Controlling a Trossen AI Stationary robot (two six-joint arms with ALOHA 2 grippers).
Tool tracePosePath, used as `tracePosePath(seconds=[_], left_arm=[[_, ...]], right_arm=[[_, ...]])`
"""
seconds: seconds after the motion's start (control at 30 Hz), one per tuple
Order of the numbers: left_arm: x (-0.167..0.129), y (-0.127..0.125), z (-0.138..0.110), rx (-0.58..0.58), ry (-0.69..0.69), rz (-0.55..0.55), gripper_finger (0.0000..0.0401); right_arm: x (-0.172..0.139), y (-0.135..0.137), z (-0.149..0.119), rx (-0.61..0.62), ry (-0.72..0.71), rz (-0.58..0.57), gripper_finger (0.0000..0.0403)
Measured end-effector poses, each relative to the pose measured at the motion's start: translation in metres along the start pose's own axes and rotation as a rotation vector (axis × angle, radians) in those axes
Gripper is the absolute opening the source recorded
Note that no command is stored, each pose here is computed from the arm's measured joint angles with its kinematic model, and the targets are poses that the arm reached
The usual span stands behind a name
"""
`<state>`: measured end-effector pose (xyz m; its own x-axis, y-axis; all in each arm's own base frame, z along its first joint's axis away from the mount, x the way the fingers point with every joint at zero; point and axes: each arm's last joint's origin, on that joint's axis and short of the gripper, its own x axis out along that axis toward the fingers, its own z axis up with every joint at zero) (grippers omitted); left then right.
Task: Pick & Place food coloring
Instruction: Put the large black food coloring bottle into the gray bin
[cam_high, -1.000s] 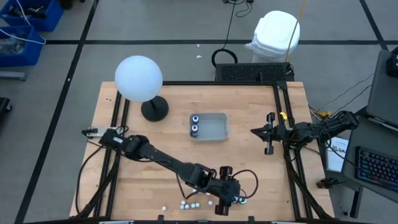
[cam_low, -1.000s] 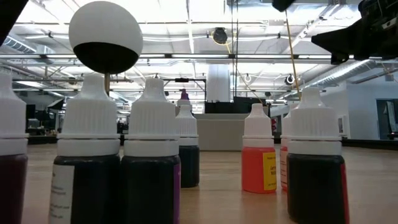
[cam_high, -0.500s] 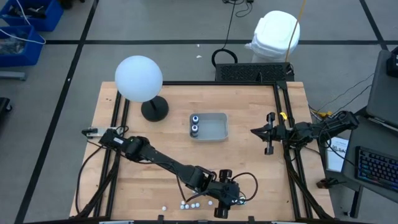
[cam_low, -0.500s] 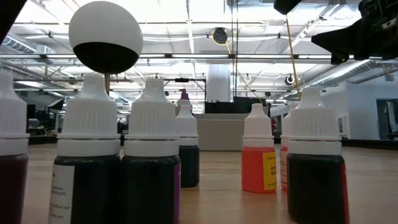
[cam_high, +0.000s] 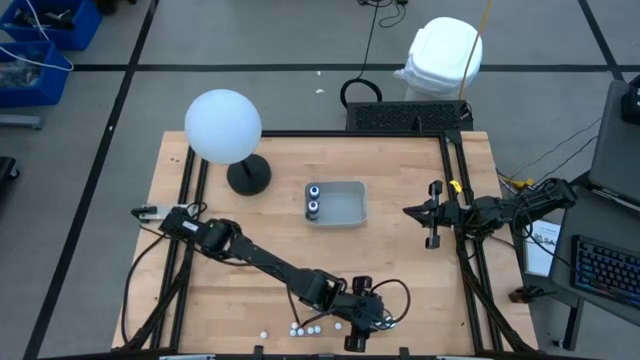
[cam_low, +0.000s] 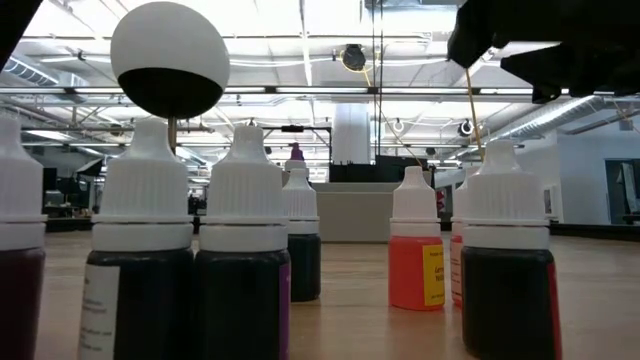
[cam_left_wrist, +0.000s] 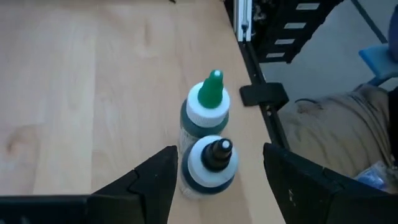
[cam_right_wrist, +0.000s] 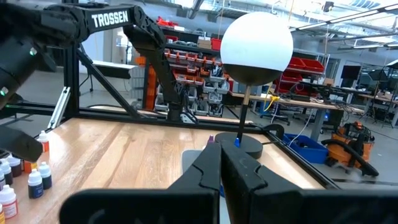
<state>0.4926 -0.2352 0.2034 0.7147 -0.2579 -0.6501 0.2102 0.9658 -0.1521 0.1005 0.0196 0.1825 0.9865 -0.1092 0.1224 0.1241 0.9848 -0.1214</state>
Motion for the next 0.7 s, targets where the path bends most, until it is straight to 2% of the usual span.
tracePosePath(seconds=[0.27, 0.7], left_arm=[[0.0069, 0.0026, -0.0076, 0.0, -0.002, 0.0, 0.0241], [0.0066, 0.0016, -0.0037, 0.055, -0.042, -0.01, 0.0241]], right_arm=[[0.0, 0.0, 0.0, 0.0, 0.0, 0.0, 0.0], [0.0, 0.0001, -0.0005, -0.002, 0.004, 0.001, 0.0]])
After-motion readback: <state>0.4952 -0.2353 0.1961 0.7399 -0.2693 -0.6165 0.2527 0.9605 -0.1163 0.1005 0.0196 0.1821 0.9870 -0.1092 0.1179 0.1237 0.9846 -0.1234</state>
